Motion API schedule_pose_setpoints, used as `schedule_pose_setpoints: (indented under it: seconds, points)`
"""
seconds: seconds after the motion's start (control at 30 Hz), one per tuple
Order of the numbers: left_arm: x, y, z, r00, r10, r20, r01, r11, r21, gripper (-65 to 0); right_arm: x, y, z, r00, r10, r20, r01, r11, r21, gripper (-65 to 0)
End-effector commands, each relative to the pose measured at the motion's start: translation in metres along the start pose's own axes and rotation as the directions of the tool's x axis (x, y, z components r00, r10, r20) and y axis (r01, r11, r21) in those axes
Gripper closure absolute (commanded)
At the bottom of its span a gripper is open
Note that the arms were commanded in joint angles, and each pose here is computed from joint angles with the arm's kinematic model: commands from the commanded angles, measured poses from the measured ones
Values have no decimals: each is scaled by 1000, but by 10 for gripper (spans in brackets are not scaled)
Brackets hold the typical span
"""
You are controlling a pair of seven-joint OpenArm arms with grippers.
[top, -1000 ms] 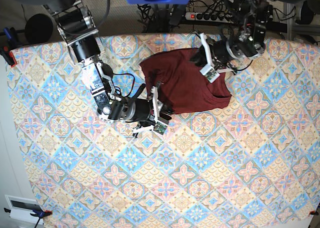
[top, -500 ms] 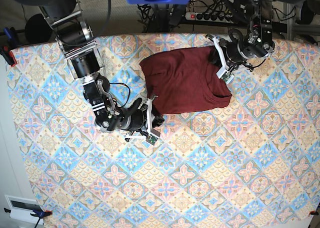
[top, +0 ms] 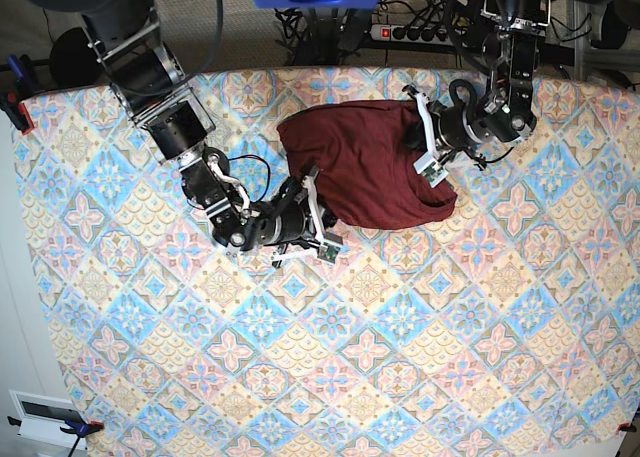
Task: Layout the t-shirt on the table in an organized manner, then fold the t-shirt properly
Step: 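Grasp the bundle edges with both grippers and rotate the shirt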
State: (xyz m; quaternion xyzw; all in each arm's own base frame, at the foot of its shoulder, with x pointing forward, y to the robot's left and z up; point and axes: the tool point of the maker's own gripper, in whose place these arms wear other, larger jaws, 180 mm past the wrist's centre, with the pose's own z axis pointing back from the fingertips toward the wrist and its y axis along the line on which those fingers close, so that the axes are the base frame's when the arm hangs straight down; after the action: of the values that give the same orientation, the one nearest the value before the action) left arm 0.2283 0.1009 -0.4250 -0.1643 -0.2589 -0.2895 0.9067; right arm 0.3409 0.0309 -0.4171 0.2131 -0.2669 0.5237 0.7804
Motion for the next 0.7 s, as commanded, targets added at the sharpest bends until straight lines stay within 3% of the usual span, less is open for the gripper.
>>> schedule_pose_setpoints:
  seconds: [0.0,0.13,0.3,0.67]
  points:
    - [-5,18,0,999,-8,-52,12,997,75,-3,2,-18,16,1000,23,8,-23,999,-38,-22]
    - [13,31,0,999,-26,-27,29,995,99,-3,-23,15,11,1000,10,-6,-10,1000,9,-22]
    - [25,53,-10,999,-18,-33,22,993,120,-3,-48,27,21,998,22,-53,-21,1000,12,-22]
    - [85,40,-63,988,-149,29,149,989,9,-3,-89,47,50,994,53,-100,-52,999,8,-22]
